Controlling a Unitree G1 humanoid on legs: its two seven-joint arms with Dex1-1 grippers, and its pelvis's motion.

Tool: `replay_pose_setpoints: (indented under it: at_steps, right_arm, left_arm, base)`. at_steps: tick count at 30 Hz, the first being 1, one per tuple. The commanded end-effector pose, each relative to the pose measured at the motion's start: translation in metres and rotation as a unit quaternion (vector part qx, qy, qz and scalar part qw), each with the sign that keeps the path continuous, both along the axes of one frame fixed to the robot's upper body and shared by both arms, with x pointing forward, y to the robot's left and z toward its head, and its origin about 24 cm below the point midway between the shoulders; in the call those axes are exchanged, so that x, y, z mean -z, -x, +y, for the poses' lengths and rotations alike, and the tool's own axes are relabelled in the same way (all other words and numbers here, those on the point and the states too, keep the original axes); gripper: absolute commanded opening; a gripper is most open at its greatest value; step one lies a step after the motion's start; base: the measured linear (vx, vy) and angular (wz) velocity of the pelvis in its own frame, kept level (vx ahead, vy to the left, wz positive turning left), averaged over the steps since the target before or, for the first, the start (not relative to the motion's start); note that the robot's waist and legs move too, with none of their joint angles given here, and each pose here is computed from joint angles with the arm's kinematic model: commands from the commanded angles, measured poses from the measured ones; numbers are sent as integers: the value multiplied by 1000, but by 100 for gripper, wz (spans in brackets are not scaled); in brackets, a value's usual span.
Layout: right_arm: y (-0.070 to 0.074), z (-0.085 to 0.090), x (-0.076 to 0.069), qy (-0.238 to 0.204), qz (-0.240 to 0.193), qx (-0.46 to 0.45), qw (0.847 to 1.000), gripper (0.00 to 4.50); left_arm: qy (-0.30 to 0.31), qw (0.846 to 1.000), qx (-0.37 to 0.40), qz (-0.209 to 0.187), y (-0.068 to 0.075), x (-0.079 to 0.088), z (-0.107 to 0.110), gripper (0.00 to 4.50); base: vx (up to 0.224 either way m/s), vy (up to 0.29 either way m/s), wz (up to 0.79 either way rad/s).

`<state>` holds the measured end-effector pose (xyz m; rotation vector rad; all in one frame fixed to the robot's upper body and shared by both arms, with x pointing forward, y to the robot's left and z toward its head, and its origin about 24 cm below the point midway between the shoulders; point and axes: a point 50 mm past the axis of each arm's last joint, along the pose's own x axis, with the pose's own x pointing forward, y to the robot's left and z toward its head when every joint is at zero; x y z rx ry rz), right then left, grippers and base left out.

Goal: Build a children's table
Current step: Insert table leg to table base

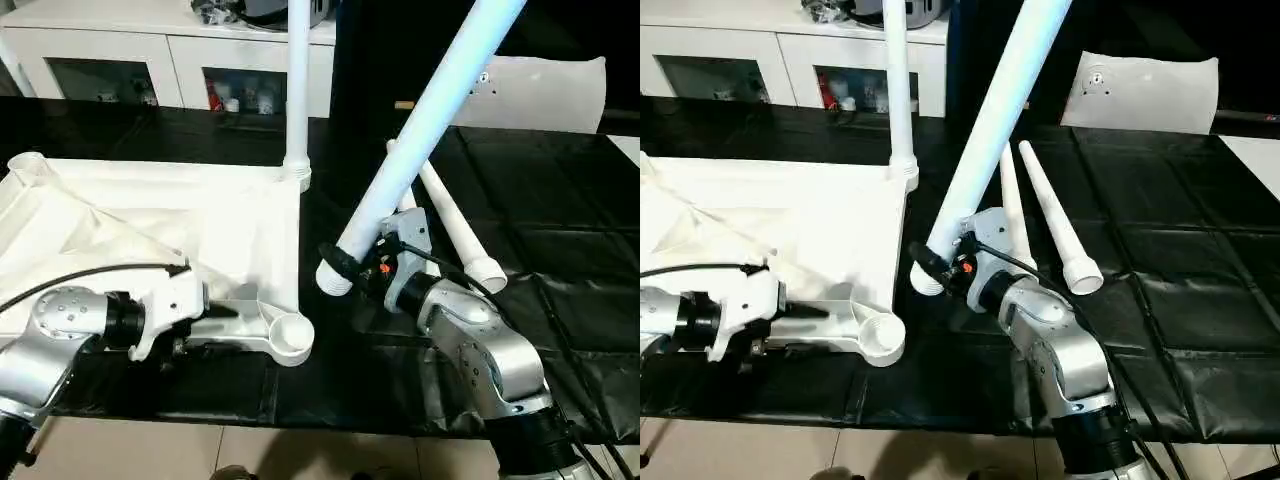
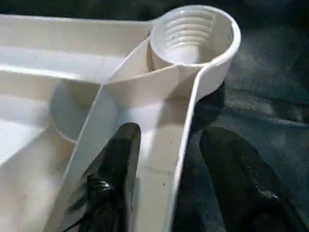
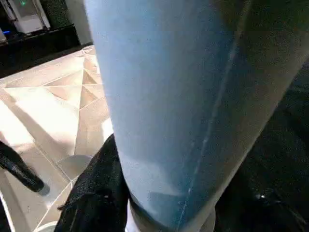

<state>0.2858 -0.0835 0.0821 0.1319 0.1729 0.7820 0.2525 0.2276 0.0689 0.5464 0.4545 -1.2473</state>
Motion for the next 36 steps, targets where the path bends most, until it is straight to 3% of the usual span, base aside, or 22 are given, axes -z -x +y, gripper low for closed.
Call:
replay_pose_setpoints:
  at_steps: [1, 11, 13, 22, 28, 36]
  right_arm:
    - [1, 0, -2, -10, -3, -7, 1000, 189]
    - [3, 3, -1, -9, -3, -20, 1000, 189]
    - [4, 3, 0, -8, -3, -21, 1000, 189]
    - [5, 3, 0, -7, -2, -23, 1000, 189]
    - [3, 2, -1, -8, -1, -21, 1000, 189]
    - [-1, 2, -4, -10, -3, -16, 1000, 189]
  left_arm:
    - [-3, 1000, 15, -7, -3, 0, -3, 197]
    - [-9, 1000, 13, 3, -4, 4, 2, 116]
    - [-12, 1000, 14, 7, -4, 6, 3, 79]
    - [-18, 1000, 1, 22, -4, 11, 5, 17]
    - [-35, 999, -26, 15, -8, 23, 1, 1]
    - [-9, 998, -64, 3, -19, 27, -24, 0]
  base:
    - [0, 0, 0]
    - [0, 0, 0]
    - [0, 0, 0]
    - [0, 0, 0]
    - [0, 0, 0]
    - [0, 0, 0]
